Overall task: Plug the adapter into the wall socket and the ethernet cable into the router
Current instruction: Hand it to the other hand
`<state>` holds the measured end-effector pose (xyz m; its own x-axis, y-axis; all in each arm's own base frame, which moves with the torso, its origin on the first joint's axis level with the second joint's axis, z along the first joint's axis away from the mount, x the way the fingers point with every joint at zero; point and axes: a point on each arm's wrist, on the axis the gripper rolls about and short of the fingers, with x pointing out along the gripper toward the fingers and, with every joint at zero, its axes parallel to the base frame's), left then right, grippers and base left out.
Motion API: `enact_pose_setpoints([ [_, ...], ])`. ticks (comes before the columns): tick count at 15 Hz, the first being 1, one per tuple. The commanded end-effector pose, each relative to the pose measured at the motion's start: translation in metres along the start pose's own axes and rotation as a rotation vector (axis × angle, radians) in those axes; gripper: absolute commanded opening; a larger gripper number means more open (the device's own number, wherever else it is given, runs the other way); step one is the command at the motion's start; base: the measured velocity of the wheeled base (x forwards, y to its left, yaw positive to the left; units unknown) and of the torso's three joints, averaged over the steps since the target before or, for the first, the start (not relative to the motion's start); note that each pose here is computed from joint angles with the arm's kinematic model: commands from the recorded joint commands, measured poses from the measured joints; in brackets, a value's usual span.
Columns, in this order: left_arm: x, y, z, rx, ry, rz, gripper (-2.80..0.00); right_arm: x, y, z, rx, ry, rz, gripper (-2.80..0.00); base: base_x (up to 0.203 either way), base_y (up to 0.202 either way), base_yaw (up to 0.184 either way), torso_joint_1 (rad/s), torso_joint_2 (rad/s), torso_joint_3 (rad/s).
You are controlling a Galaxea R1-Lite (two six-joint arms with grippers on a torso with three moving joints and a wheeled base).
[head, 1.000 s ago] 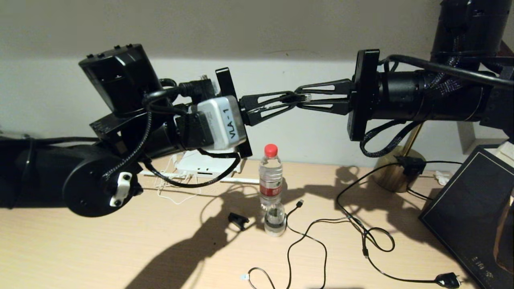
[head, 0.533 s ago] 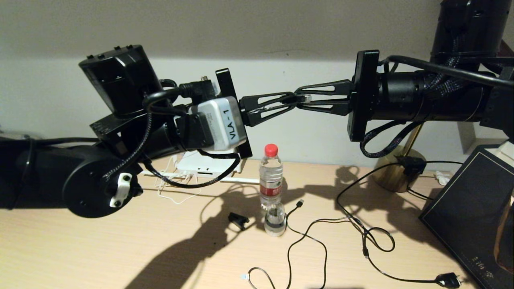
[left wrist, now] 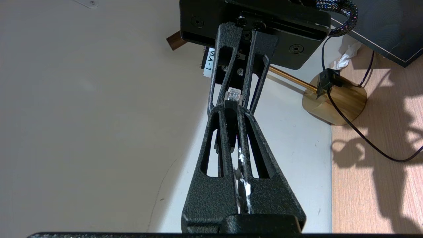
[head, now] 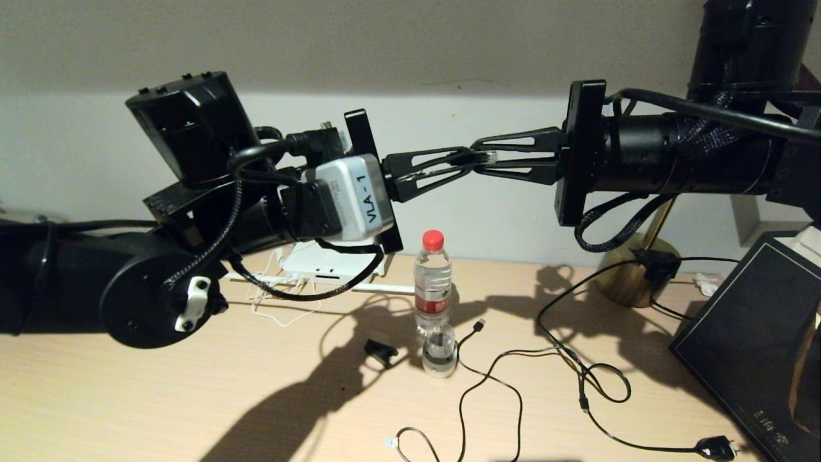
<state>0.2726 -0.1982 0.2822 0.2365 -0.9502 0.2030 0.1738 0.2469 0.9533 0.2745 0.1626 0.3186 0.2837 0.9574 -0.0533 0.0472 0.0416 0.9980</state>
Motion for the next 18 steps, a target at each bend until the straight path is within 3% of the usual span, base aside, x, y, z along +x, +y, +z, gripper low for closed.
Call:
enact_pose_setpoints([
  [1, -0.001, -0.001, 0.001, 0.007, -0.003, -0.001, -2.80, 0.000, 0.001, -0.001, 0.001, 0.004, 0.002, -2.80, 0.000, 0.000, 0.000, 0.000, 0.00, 0.000],
  [2, -0.001, -0.001, 0.001, 0.005, -0.003, -0.003, -2.80, 0.000, 0.000, 0.000, 0.003, 0.003, 0.001, 0.00, 0.000, 0.000, 0.000, 0.000, 0.00, 0.000],
  [8, -0.012, -0.002, 0.008, -0.024, 0.005, -0.011, -2.80, -0.006, 0.000, 0.006, 0.002, -0.034, 0.003, 0.00, 0.000, 0.000, 0.000, 0.000, 0.00, 0.000],
  [12, -0.037, -0.010, 0.010, -0.153, 0.072, -0.028, -2.80, -0.014, 0.005, 0.004, -0.007, -0.050, 0.013, 0.00, 0.000, 0.000, 0.000, 0.000, 0.00, 0.000],
  [18, -0.023, 0.001, -0.004, -0.080, 0.104, 0.027, -2.80, -0.005, 0.002, -0.003, 0.003, -0.008, 0.004, 0.00, 0.000, 0.000, 0.000, 0.000, 0.00, 0.000],
])
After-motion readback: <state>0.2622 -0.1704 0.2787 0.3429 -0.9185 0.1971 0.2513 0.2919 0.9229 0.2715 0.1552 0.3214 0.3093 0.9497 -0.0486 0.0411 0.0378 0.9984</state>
